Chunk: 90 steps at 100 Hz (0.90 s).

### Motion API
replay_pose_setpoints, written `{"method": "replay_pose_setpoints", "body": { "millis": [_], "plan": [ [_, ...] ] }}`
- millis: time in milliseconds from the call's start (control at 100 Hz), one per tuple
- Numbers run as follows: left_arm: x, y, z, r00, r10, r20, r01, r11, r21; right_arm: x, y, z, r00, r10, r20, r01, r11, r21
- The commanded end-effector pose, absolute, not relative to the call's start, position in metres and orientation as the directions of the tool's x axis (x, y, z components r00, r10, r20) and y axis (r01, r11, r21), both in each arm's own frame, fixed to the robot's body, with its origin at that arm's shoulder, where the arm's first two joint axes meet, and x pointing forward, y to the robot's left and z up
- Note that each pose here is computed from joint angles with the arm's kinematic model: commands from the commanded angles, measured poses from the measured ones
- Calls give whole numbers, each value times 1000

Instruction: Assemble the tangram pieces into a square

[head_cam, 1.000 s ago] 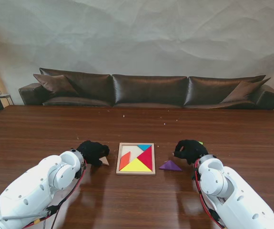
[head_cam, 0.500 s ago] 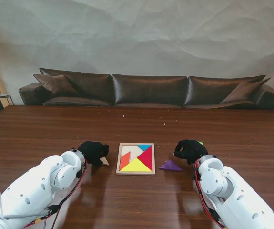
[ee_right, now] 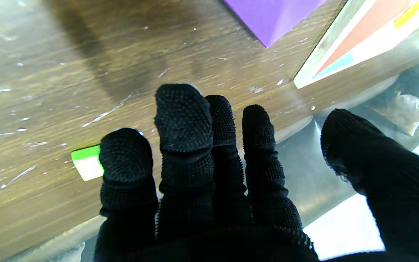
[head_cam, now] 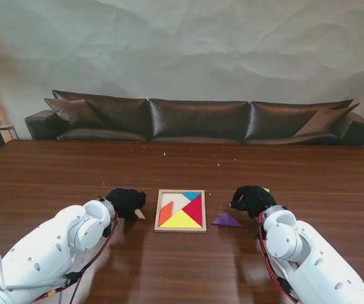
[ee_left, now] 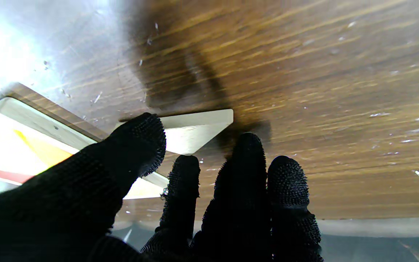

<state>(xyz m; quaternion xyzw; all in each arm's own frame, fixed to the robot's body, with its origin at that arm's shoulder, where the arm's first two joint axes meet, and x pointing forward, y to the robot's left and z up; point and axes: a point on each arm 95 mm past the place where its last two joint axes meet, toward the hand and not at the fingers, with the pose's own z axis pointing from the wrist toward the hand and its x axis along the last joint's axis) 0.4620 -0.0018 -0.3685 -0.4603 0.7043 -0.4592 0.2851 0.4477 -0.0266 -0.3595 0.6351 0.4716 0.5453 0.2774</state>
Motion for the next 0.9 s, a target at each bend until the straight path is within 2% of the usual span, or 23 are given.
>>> {"method": "replay_pose_setpoints", "body": {
  "millis": [0,890],
  "plan": [
    [446,0,-392,-407,-913,33,-472,179,-863,446,-23,-362,-47,899,435,317,-400,860],
    [435,2,-401,-389,-921,7,-513,210,-832,446,-23,-363,-43,899,437,323,-401,857]
  ]
}}
